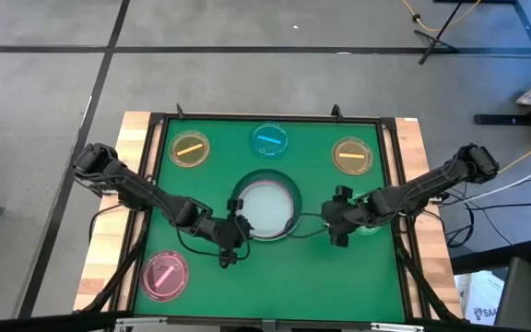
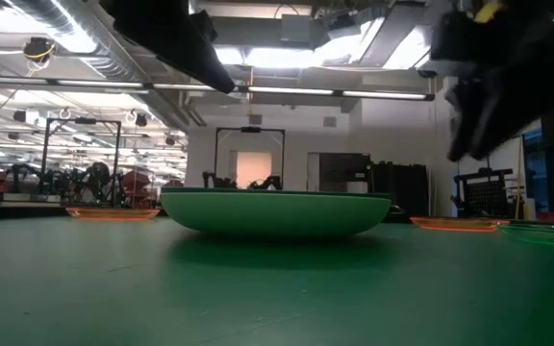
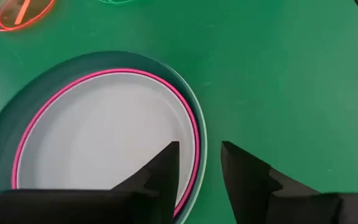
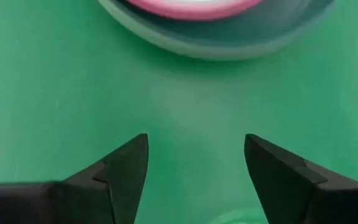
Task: Stack plastic plates
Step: Stack the green transparent plate on top of the gray plate
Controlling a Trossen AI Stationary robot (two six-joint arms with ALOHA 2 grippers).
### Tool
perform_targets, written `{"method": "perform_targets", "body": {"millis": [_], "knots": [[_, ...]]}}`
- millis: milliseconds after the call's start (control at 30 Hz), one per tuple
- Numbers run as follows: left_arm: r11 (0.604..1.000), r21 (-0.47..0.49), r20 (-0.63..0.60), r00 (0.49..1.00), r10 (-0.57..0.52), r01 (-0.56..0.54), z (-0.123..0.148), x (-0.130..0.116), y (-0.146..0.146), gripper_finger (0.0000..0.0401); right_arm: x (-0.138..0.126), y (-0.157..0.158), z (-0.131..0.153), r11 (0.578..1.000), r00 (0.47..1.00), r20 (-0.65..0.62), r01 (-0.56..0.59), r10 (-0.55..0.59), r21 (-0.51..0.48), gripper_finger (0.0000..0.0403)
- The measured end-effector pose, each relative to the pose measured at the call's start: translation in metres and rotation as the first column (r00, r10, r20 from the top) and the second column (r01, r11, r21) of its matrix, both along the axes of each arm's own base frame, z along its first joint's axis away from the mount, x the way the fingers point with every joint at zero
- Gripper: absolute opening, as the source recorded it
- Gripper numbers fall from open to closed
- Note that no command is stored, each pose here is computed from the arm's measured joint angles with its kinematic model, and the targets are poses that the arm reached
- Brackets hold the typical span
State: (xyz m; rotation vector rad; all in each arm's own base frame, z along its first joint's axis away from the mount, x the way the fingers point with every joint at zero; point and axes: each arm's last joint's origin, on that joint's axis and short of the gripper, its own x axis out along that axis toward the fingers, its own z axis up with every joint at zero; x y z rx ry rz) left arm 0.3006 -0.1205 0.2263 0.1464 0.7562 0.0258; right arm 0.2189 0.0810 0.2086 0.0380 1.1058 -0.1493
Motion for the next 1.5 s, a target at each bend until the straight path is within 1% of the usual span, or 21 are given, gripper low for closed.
{"method": "perform_targets", "body": {"millis": [133, 300, 400, 500, 600, 733, 800, 900, 1033, 1167, 1233, 1333, 1500], "knots": [[1.0, 0.011, 0.008, 1.0, 0.013, -0.013, 0.0, 0.0, 0.0, 0.0111, -0.008, -0.001, -0.003, 0.993, 0.99, -0.101, 0.1, -0.094, 0.063, 0.0257], [1.0, 0.01, 0.01, 1.0, 0.017, -0.017, 0.0, 0.0, 0.0, 0.0111, -0.018, -0.005, -0.007, 0.961, 0.947, -0.208, 0.265, -0.244, 0.077, 0.0257], [1.0, 0.011, 0.014, 1.0, 0.022, -0.023, 0.001, 0.0, 0.0, 0.0111, -0.019, -0.005, -0.011, 0.933, 0.914, -0.24, 0.352, -0.327, 0.071, 0.0257], [0.999, 0.014, 0.024, 0.999, 0.031, -0.031, 0.001, 0.001, 0.0, 0.0111, -0.016, -0.003, -0.019, 0.913, 0.887, -0.268, 0.405, -0.376, 0.059, 0.0257], [0.999, 0.014, 0.027, 0.999, 0.032, -0.032, 0.001, 0.001, 0.0, 0.0111, -0.012, -0.002, -0.028, 0.895, 0.859, -0.293, 0.446, -0.419, 0.027, 0.0257], [0.999, 0.013, 0.028, 0.999, 0.032, -0.032, 0.001, 0.001, 0.0, 0.0111, -0.009, -0.001, -0.041, 0.861, 0.806, -0.335, 0.508, -0.488, -0.032, 0.0257], [0.999, 0.013, 0.027, 0.999, 0.032, -0.032, 0.001, 0.001, 0.0, 0.0111, -0.009, -0.001, -0.047, 0.854, 0.788, -0.357, 0.518, -0.502, -0.057, 0.0257], [0.999, 0.013, 0.027, 0.999, 0.032, -0.032, 0.001, 0.001, 0.0, 0.0111, -0.007, 0.0, -0.054, 0.852, 0.776, -0.375, 0.518, -0.507, -0.081, 0.0257], [0.999, -0.002, 0.029, 0.999, 0.046, -0.046, 0.001, 0.001, 0.0, 0.0111, -0.005, 0.0, -0.062, 0.849, 0.769, -0.371, 0.511, -0.521, -0.132, 0.0257], [0.999, -0.004, 0.029, 0.998, 0.047, -0.047, 0.001, 0.001, 0.0, 0.0111, -0.003, 0.0, -0.067, 0.849, 0.765, -0.374, 0.506, -0.524, -0.154, 0.0248], [0.999, -0.004, 0.029, 0.998, 0.047, -0.047, 0.001, 0.001, 0.0, 0.0111, -0.002, 0.001, -0.068, 0.849, 0.765, -0.375, 0.505, -0.523, -0.154, 0.0231], [0.999, -0.004, 0.029, 0.998, 0.047, -0.047, 0.001, 0.001, 0.0, 0.0111, -0.002, 0.001, -0.069, 0.85, 0.766, -0.375, 0.504, -0.522, -0.154, 0.0191], [0.999, -0.002, 0.03, 0.998, 0.052, -0.052, 0.001, 0.001, 0.001, 0.0111, -0.002, 0.001, -0.069, 0.886, 0.797, -0.391, 0.437, -0.46, -0.154, 0.0117]]}}
